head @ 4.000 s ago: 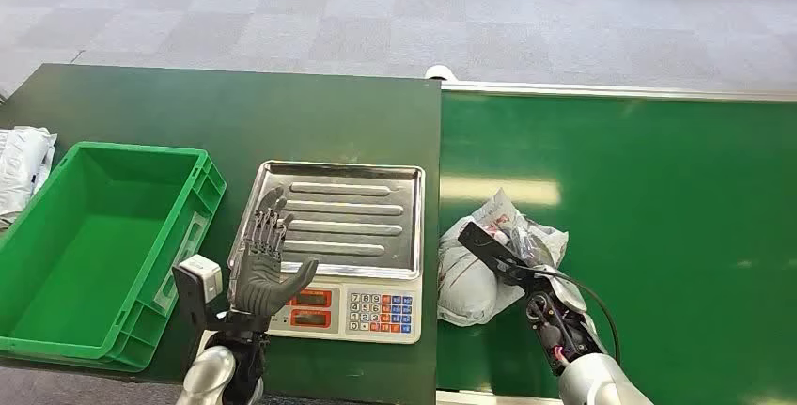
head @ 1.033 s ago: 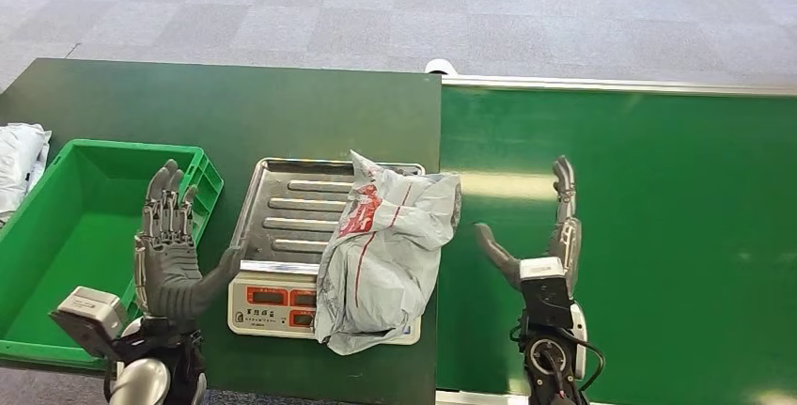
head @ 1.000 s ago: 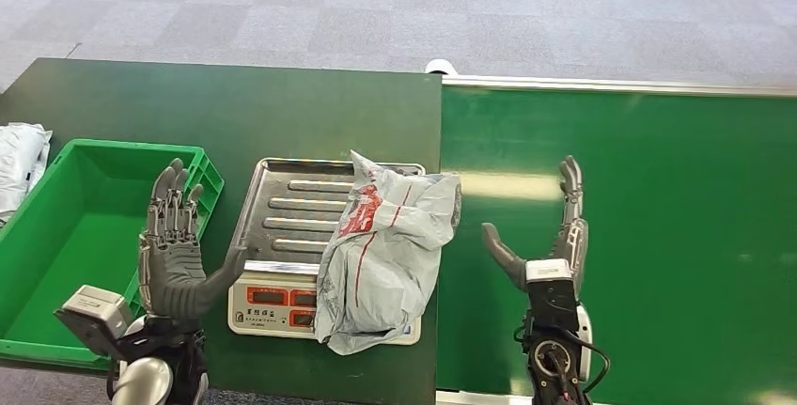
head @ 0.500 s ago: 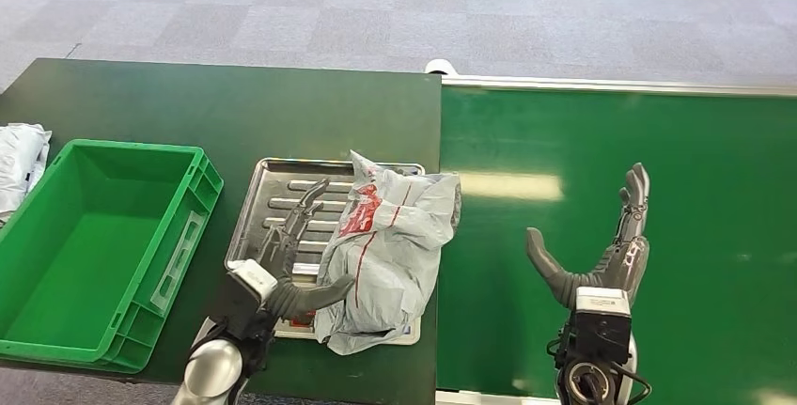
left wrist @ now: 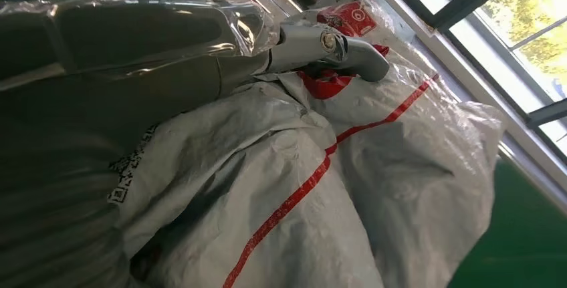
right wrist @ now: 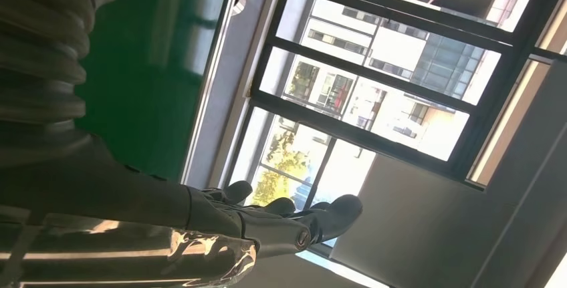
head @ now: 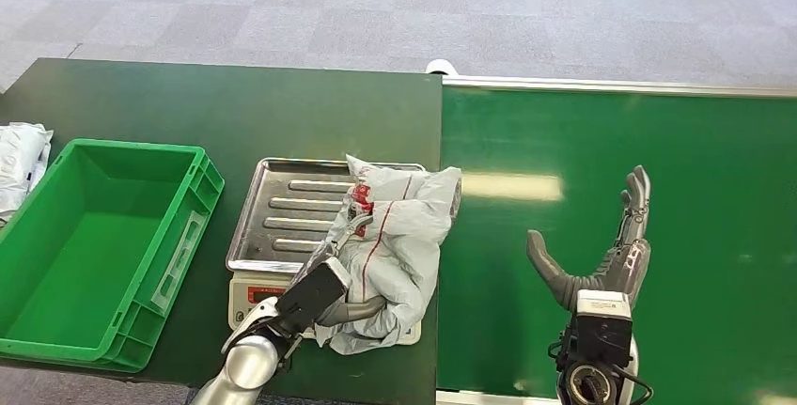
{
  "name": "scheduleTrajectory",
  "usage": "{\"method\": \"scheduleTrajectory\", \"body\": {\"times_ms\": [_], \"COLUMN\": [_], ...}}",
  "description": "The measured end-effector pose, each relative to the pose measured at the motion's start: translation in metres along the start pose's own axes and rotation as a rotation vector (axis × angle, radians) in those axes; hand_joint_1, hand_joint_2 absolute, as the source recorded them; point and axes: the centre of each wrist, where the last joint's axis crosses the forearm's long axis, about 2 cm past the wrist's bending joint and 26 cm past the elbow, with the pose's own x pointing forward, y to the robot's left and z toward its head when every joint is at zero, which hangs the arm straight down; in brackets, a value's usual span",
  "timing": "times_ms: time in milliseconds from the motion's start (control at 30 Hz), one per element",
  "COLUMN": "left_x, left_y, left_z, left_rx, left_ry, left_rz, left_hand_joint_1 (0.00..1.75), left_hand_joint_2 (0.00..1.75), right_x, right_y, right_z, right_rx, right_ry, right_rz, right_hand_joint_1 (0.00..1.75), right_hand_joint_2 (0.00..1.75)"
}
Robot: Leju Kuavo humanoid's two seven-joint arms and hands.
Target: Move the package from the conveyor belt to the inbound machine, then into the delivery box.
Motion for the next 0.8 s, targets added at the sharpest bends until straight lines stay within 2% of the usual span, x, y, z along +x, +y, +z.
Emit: {"method": "scheduleTrajectory", "body": {"times_ms": [100, 133, 200, 300, 467, 667, 800], "left_x": [-0.005, -0.006, -0.007, -0.007, -0.007, -0.011, -0.015], "left_y": [-0.002, -0.003, -0.003, -0.002, 0.002, 0.006, 0.01], "left_z": [-0.003, -0.004, -0.007, -0.013, -0.018, -0.015, -0.004], "left_rx": [0.0, 0.002, 0.005, 0.006, 0.023, 0.042, 0.077], "left_ry": [0.063, 0.083, 0.113, 0.131, 0.12, 0.083, 0.019], "left_rz": [-0.122, -0.174, -0.269, -0.354, -0.347, -0.183, 0.123], "left_hand_joint_1": [1.21, 1.47, 1.5, 1.45, 1.38, 1.37, 1.58], "left_hand_joint_2": [1.75, 1.75, 1.75, 1.75, 1.75, 1.75, 1.75], "right_x": [0.0, 0.0, 0.001, 0.001, 0.002, 0.002, 0.002], "right_y": [0.001, 0.001, 0.002, 0.003, 0.004, 0.005, 0.005], "right_z": [0.0, 0.0, 0.0, 0.0, 0.0, 0.001, 0.001], "right_rx": [-0.001, 0.0, 0.001, 0.002, 0.003, 0.001, -0.002], "right_ry": [0.004, 0.005, 0.007, 0.01, 0.018, 0.022, 0.025], "right_rz": [0.0, 0.001, 0.003, 0.006, 0.007, 0.005, 0.001], "right_hand_joint_1": [0.0, 0.0, 0.0, 0.0, 0.0, 0.0, 0.0], "right_hand_joint_2": [1.75, 1.75, 1.75, 1.75, 1.75, 1.75, 1.75]}}
